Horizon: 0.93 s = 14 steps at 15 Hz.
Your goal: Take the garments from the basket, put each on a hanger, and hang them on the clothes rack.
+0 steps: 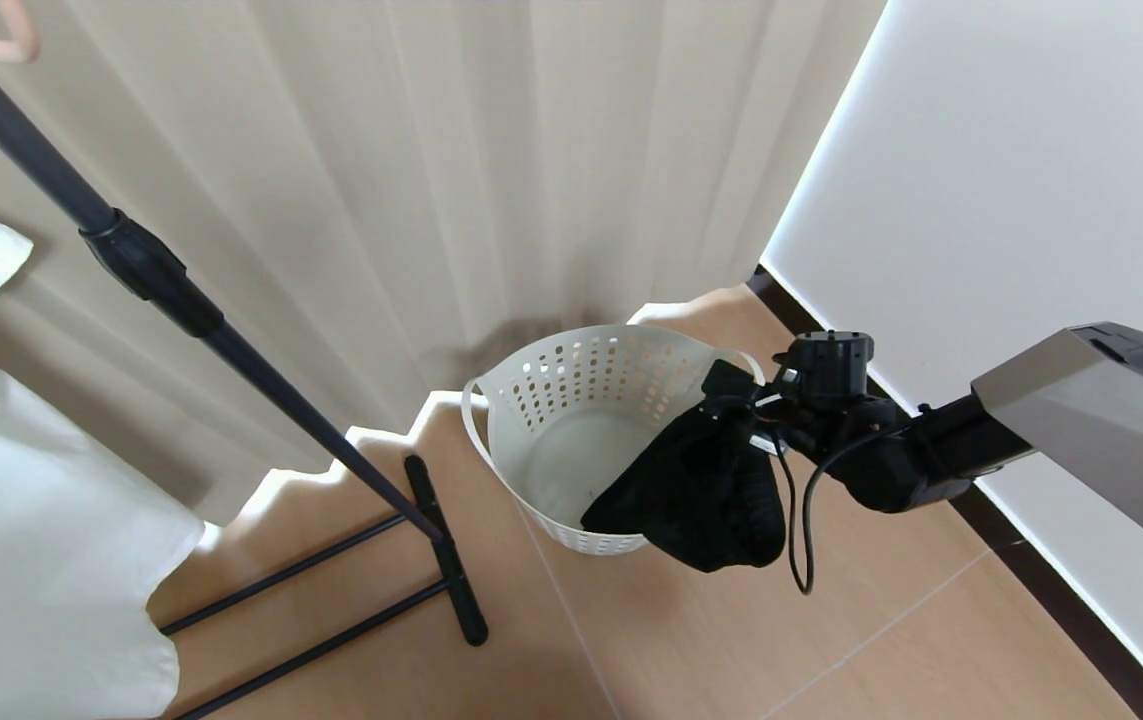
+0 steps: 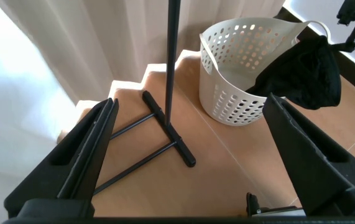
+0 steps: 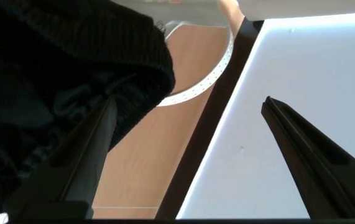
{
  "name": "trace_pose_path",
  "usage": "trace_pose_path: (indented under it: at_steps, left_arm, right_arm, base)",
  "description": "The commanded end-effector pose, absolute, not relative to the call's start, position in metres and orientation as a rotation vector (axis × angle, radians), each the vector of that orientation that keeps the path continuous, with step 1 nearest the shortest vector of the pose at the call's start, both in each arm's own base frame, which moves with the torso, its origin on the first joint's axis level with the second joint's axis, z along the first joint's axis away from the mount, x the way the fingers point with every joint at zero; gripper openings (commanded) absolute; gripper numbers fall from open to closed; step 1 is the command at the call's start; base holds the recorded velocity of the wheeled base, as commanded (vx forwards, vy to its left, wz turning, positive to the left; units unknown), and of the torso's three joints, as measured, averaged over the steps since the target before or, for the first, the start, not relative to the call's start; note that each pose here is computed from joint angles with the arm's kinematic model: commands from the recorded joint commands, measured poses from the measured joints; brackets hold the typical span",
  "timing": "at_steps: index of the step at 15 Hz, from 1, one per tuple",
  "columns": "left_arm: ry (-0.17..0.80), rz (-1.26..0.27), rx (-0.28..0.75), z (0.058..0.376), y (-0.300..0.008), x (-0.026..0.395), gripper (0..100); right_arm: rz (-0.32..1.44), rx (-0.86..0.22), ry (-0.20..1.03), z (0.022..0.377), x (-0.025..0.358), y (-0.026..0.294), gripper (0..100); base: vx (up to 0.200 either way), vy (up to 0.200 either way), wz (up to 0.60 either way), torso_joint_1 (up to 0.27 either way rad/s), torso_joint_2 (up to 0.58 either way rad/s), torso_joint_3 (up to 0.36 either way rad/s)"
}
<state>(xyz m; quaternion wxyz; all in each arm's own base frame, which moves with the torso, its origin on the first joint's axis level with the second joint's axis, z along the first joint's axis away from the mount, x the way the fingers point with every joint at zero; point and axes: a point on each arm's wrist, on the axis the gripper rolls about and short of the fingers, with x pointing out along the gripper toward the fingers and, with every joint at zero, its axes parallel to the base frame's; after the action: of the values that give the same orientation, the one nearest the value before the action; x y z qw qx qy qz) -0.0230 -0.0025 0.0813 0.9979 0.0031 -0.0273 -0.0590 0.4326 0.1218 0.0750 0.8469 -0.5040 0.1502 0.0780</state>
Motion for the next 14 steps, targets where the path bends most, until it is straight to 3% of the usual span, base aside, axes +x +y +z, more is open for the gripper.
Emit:
trace_pose_path:
  at_steps: [1, 9, 14]
  left_arm:
    - [-0.054, -0.118, 0.006, 0.081, -0.003, -0.023, 100]
    - [-0.054, -0.118, 0.006, 0.081, -0.003, -0.023, 100]
    - [-0.054, -0.118, 0.006, 0.081, -0.003, -0.023, 100]
  right_arm:
    - [0.151, -1.086, 0.330, 0.063, 0.441, 0.124, 100]
    - [0.135, -1.114, 0.321, 0.045, 0.460, 0.130, 100]
    - [0.098, -1.171, 0.237, 0.042, 0.470, 0.134, 100]
  base:
    - [0.000, 0.000, 0.00, 0.000, 0.00, 0.000]
    - [0.000, 0.000, 0.00, 0.000, 0.00, 0.000]
    - [0.000, 0.000, 0.00, 0.000, 0.00, 0.000]
